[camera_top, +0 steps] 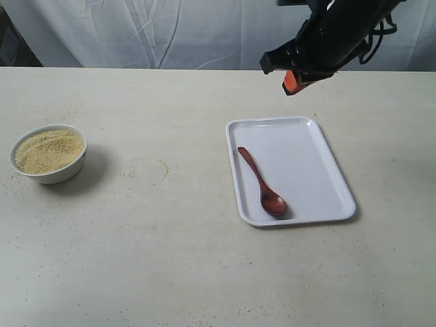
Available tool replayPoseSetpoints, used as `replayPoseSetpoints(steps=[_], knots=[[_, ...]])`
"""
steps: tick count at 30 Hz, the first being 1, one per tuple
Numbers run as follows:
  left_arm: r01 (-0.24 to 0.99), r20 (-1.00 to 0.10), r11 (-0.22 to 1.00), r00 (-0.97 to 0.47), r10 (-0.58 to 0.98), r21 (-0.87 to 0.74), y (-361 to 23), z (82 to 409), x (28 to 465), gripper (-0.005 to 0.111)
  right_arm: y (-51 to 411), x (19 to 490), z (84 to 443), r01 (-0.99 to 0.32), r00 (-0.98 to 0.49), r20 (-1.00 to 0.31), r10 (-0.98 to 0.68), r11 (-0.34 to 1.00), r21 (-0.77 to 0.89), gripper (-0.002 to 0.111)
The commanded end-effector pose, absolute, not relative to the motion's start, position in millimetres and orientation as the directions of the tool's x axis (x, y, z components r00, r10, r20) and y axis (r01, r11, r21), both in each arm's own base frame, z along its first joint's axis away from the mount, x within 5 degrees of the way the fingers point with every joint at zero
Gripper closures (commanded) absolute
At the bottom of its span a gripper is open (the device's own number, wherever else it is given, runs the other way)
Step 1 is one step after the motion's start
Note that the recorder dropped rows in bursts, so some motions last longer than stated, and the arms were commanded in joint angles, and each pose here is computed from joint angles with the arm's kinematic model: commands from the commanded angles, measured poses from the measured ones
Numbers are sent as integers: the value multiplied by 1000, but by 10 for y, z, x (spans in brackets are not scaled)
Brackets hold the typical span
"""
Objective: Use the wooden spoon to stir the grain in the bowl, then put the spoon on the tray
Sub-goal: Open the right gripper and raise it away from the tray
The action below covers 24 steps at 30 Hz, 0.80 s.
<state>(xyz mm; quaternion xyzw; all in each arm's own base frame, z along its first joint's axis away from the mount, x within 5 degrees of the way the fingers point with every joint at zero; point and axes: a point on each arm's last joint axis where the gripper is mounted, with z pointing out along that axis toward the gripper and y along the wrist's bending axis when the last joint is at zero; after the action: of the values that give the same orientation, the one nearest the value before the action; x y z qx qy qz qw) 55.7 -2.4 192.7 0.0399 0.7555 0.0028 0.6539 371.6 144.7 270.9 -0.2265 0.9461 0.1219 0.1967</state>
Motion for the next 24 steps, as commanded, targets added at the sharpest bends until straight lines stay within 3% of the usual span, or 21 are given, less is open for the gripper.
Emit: replayPoseSetpoints(steps=[1,6,13,17,24], knots=[[60,-990,997,-126,63,56,-26,1935,557,107,1395,3744,2751,-479,-797,-462,-390,873,91,108],[60,-990,997,-126,63,56,-26,1935,557,107,1349,3775,2750,-492,-773,-469,-428,870,16,108],[60,-990,997,-126,63,56,-26,1935,557,107,1281,3733,2933,-416,-793,-516,-324,907,70,108],[60,-990,997,-126,63,56,-26,1935,557,107,778,3782,3112,-299,-804,-554,-216,952,62,108],[60,-990,997,-126,63,56,-26,1935,557,107,45,3594,3264,-81,-843,-537,37,978,194,108]])
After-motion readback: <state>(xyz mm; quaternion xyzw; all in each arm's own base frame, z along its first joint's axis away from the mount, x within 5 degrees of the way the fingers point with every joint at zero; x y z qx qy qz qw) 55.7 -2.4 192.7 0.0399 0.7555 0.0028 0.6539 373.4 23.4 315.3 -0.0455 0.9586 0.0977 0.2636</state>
